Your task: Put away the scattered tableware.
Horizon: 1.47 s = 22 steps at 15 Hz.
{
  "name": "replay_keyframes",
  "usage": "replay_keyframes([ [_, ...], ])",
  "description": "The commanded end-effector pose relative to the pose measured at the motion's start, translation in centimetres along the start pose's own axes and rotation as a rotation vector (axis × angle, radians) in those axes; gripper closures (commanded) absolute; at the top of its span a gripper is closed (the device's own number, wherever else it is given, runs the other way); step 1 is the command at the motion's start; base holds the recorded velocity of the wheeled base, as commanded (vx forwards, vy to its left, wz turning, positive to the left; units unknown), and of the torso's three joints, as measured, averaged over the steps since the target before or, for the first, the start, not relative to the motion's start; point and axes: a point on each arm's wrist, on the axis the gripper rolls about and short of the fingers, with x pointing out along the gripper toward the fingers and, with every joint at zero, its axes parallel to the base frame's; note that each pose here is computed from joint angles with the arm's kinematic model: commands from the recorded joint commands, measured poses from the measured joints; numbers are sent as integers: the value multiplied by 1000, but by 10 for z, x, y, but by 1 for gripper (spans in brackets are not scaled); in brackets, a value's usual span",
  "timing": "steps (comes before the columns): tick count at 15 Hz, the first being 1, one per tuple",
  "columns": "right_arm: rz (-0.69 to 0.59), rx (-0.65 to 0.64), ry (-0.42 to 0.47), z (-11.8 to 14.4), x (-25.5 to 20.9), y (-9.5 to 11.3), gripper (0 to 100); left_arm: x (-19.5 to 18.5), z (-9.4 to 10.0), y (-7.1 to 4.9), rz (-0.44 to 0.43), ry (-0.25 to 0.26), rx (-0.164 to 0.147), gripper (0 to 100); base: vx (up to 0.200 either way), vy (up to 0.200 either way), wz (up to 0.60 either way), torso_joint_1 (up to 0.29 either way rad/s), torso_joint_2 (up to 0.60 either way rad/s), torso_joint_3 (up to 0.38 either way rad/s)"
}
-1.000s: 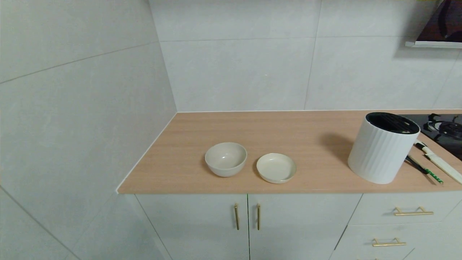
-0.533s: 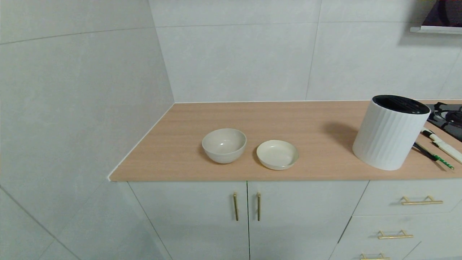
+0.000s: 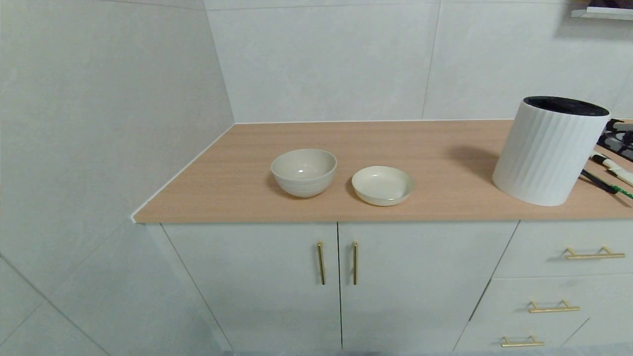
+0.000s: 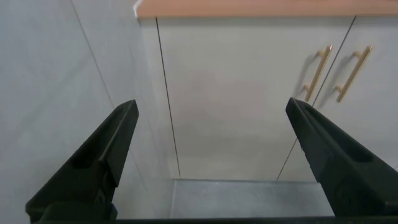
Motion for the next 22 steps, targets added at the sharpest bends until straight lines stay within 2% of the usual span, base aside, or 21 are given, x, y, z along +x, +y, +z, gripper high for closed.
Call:
replay_keyframes([
  [1,1,0,1,0,0,0,0,0,0,0,1,0,0,0,0,0,0,-193,491,295],
  [16,0,0,1,0,0,0,0,0,0,0,1,0,0,0,0,0,0,-149,459,303],
  [22,0,0,1,0,0,0,0,0,0,0,-1,0,0,0,0,0,0,-15,64,47],
])
